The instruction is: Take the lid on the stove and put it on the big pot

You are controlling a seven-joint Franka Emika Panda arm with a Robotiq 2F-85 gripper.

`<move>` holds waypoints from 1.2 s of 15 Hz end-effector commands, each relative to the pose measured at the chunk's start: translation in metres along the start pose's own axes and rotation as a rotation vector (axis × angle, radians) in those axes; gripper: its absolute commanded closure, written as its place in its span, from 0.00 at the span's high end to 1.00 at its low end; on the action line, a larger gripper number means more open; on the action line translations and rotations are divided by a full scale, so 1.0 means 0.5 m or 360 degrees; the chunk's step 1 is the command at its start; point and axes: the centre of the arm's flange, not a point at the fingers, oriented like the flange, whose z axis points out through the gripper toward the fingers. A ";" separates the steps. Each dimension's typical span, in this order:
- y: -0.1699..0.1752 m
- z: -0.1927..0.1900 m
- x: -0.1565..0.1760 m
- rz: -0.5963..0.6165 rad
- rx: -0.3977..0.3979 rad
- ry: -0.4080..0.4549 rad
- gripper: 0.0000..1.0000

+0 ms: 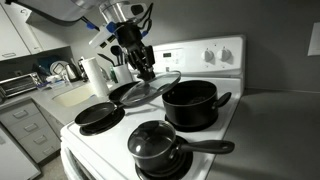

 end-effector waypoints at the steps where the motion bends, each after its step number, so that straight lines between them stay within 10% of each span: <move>1: 0.002 -0.002 0.000 0.0003 0.0001 0.0002 0.39; 4: -0.005 0.010 0.000 -0.0001 -0.0005 -0.0016 0.39; 5: -0.005 0.013 0.000 -0.0001 -0.0006 -0.0019 0.14; 18: 0.192 0.150 0.155 0.0045 0.0214 -0.0098 0.14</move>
